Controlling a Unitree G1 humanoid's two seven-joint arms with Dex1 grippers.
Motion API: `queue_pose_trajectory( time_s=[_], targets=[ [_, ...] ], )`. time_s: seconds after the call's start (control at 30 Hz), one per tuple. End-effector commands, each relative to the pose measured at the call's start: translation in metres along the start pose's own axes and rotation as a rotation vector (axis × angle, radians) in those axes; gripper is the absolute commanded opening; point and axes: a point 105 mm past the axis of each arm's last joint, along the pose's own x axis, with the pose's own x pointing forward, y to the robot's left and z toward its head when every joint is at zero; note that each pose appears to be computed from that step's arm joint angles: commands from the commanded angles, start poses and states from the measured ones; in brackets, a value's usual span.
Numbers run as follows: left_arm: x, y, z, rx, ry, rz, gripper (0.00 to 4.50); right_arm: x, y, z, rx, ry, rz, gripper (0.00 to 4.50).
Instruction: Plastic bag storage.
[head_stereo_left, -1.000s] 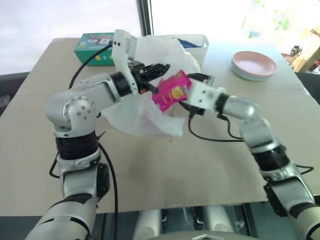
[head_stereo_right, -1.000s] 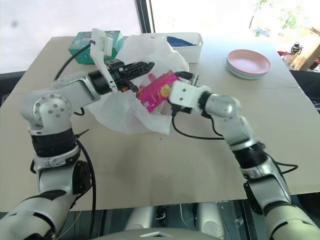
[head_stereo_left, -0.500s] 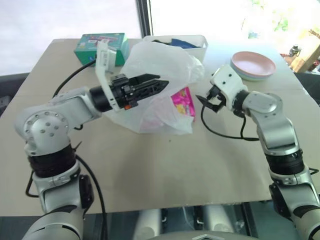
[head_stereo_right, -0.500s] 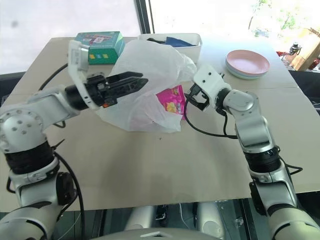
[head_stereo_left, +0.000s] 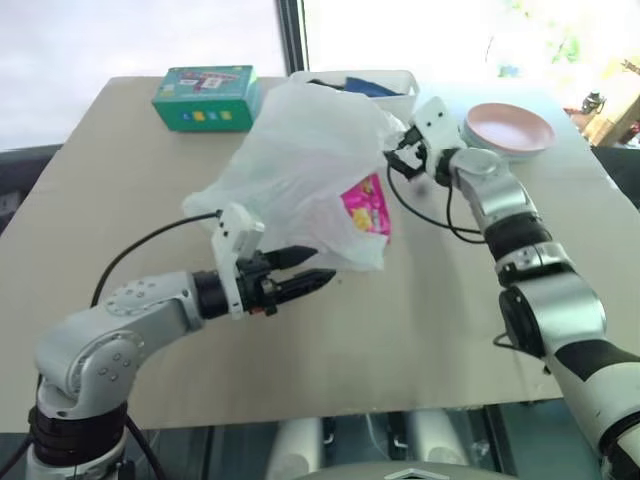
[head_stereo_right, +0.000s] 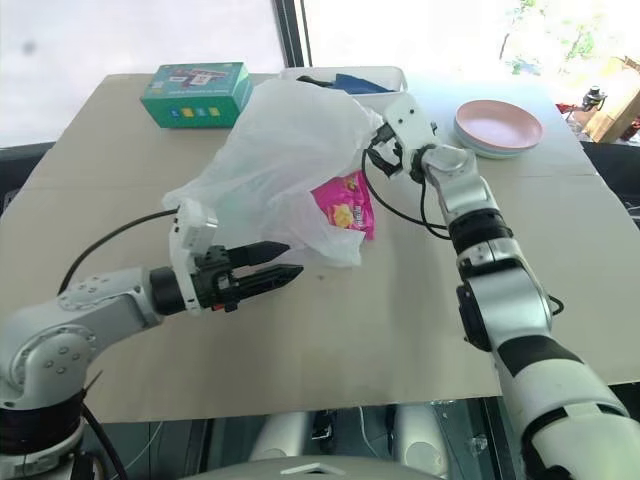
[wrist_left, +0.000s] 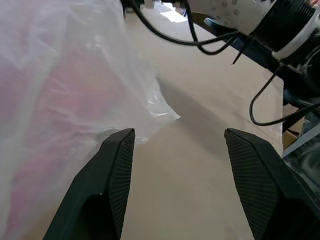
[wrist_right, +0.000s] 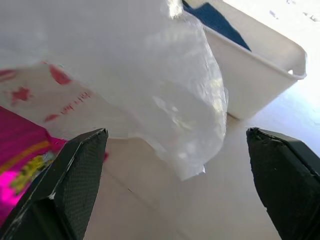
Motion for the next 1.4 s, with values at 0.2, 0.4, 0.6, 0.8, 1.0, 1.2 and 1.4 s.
queue_pose_trajectory(
  time_s=[0.2, 0.4, 0.6, 0.8, 1.0, 1.2, 1.4],
  targets=[
    [-0.005, -0.011, 0.003, 0.048, -0.024, 0.009, 3.03, 0.007, -0.007, 0.018, -0.011, -0.072, -0.062, 1.75],
    [0.002, -0.017, -0.017, 0.012, 0.047, -0.028, 3.03, -0.003, -0.022, 0.023, 0.034, -0.124, -0.038, 0.03],
    [0.032, -0.015, -0.027, -0.041, 0.069, -0.075, 3.03, -0.021, -0.030, 0.022, 0.056, -0.186, -0.032, 0.03],
    [0.076, -0.004, -0.009, -0.208, -0.035, -0.040, 3.03, -0.041, -0.021, 0.016, 0.063, -0.167, -0.076, 0.03],
    [0.105, -0.002, -0.003, -0.346, -0.033, 0.017, 3.03, -0.051, -0.022, 0.012, 0.072, -0.126, -0.114, 0.03],
    [0.117, 0.015, 0.007, -0.516, -0.094, 0.142, 3.03, -0.051, -0.024, 0.012, 0.071, -0.113, -0.128, 0.03],
    [0.096, 0.015, 0.049, -0.564, -0.396, 0.058, 0.87, -0.048, -0.028, 0.026, 0.190, -0.157, -0.106, 0.00]
  ],
)
